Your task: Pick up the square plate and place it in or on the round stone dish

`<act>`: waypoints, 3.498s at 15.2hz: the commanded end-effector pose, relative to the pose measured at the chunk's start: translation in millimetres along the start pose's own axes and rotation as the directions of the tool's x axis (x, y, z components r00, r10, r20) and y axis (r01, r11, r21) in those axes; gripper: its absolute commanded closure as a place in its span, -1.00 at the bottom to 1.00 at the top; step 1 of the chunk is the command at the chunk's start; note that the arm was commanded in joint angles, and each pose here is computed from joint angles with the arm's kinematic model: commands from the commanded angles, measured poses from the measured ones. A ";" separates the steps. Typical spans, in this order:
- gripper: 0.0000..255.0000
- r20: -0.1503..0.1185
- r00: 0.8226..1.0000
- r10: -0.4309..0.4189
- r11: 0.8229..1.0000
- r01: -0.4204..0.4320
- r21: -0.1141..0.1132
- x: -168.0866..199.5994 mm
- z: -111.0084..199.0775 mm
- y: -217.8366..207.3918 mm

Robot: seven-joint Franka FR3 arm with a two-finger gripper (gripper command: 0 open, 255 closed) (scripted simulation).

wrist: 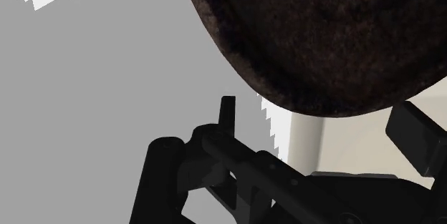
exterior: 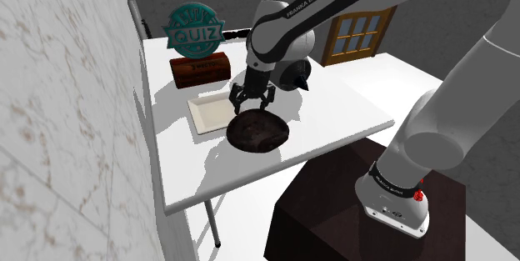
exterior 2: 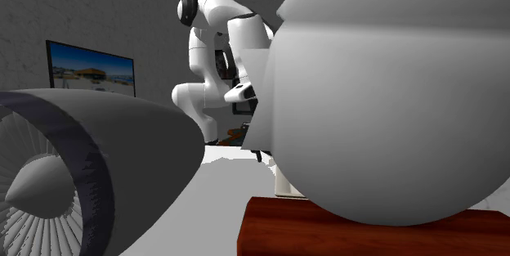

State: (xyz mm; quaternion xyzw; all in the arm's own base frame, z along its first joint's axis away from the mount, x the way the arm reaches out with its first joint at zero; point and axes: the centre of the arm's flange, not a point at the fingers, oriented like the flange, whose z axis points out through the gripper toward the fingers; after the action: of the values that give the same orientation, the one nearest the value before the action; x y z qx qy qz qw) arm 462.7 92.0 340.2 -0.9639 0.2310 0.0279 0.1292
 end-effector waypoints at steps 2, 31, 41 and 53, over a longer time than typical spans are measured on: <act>-1.00 0.002 1.000 -0.001 1.000 0.001 -0.001 -0.5 0.8 0.1; 1.00 0.002 1.000 -0.001 1.000 0.001 -0.001 -11.8 -96.0 -23.6; 1.00 0.002 1.000 -0.001 1.000 0.001 -0.001 -17.8 -146.9 -36.1; 1.00 0.002 1.000 -0.001 1.000 0.001 -0.001 -139.4 -173.0 12.7</act>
State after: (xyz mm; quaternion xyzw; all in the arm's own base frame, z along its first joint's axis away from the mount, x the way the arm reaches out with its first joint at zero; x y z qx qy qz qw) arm 347.3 98.9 516.8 -0.9641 0.2306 0.0290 0.1285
